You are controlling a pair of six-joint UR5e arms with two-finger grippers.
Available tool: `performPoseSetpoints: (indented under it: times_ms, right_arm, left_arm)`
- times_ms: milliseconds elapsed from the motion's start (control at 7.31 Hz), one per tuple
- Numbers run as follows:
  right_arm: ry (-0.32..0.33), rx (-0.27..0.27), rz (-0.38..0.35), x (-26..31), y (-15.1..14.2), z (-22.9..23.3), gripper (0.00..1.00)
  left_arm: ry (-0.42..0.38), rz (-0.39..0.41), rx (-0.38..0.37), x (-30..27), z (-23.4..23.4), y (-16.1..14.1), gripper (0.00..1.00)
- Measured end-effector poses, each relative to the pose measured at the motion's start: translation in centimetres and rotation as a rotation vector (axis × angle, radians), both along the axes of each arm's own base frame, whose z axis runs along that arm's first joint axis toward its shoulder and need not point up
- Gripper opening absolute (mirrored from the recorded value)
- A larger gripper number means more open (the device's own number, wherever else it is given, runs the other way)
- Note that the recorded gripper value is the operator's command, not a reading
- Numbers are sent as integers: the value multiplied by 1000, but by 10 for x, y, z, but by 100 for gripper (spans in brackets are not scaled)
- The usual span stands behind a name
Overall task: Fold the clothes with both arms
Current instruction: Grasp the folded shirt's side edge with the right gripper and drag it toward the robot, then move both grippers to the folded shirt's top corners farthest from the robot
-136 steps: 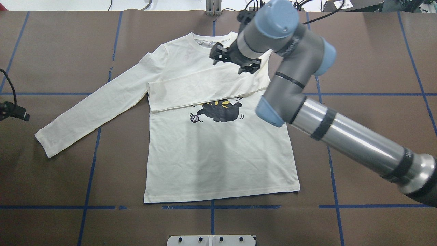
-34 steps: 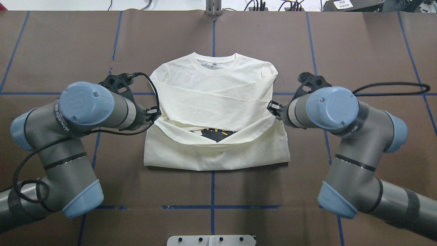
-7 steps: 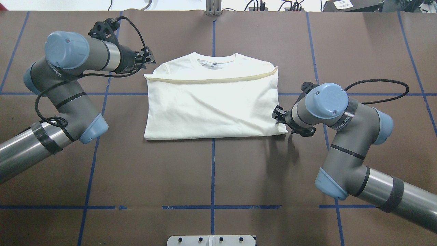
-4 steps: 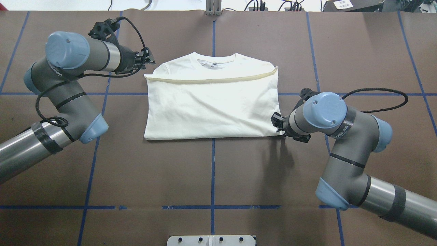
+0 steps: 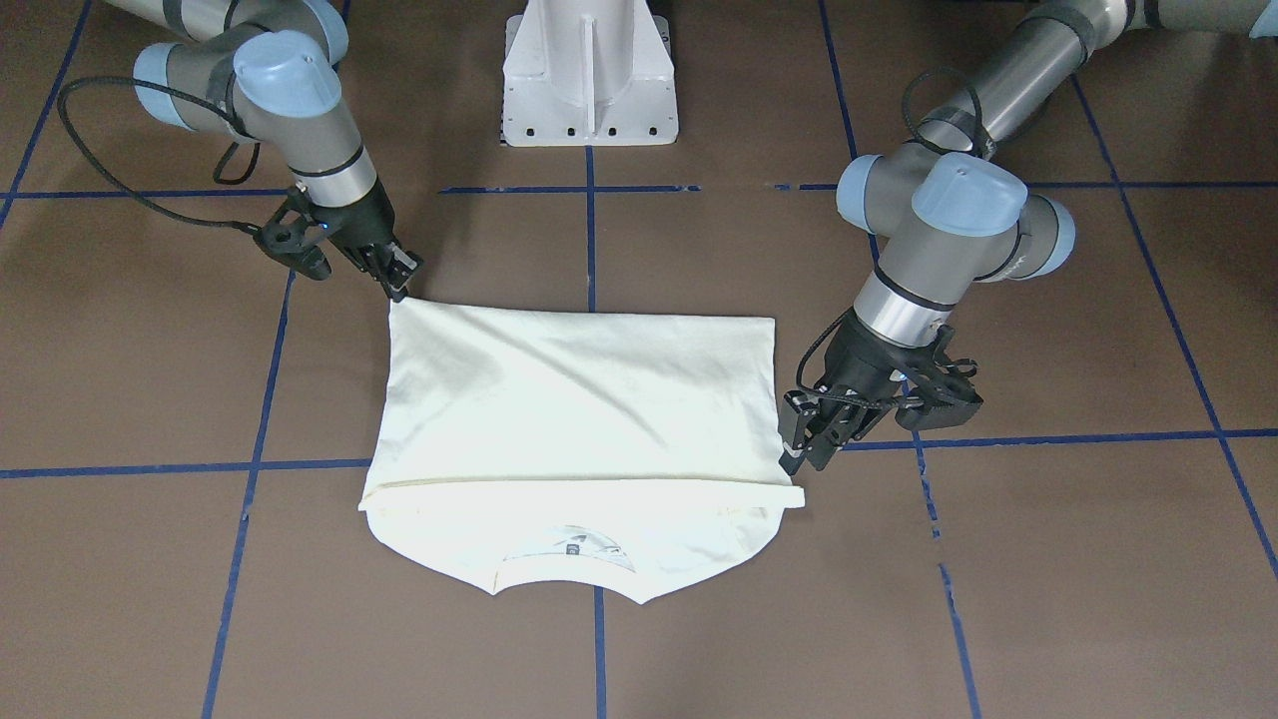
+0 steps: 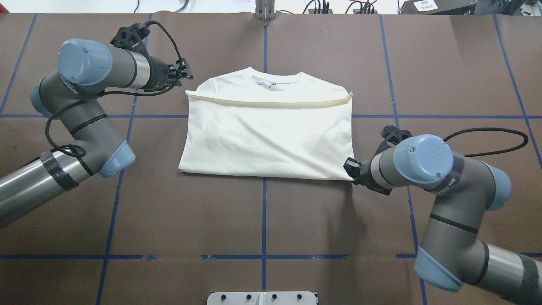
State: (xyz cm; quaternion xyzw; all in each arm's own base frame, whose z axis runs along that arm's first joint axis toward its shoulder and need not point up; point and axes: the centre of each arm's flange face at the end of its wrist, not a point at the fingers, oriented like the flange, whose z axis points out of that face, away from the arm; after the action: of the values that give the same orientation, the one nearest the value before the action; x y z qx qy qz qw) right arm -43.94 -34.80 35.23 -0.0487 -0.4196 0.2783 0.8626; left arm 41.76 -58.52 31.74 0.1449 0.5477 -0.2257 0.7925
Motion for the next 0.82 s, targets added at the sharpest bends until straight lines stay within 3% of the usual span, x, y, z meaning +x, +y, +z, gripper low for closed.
performPoseSetpoints:
  times_ms: [137,274,410,547,684,821]
  right_arm:
    - [-41,1,-67,12,49,-15,0]
    - [-98,-37,-158,16,116,-37,0]
    - [-142,-90,-246,16,177,-58,97]
    - [-161,-119,-311,12,215,-68,100]
    - [-163,-122,-327,8,231,-71,100]
    - [-161,-111,-302,7,228,-70,100]
  left_arm:
    - [5,1,4,0,-3,0,47]
    - [14,2,12,0,-8,1,47]
    - [23,3,20,-1,-14,2,47]
    - [31,4,27,-2,-18,3,48]
    - [43,4,27,-2,-23,5,48]
    - [72,10,13,-2,-32,14,49]
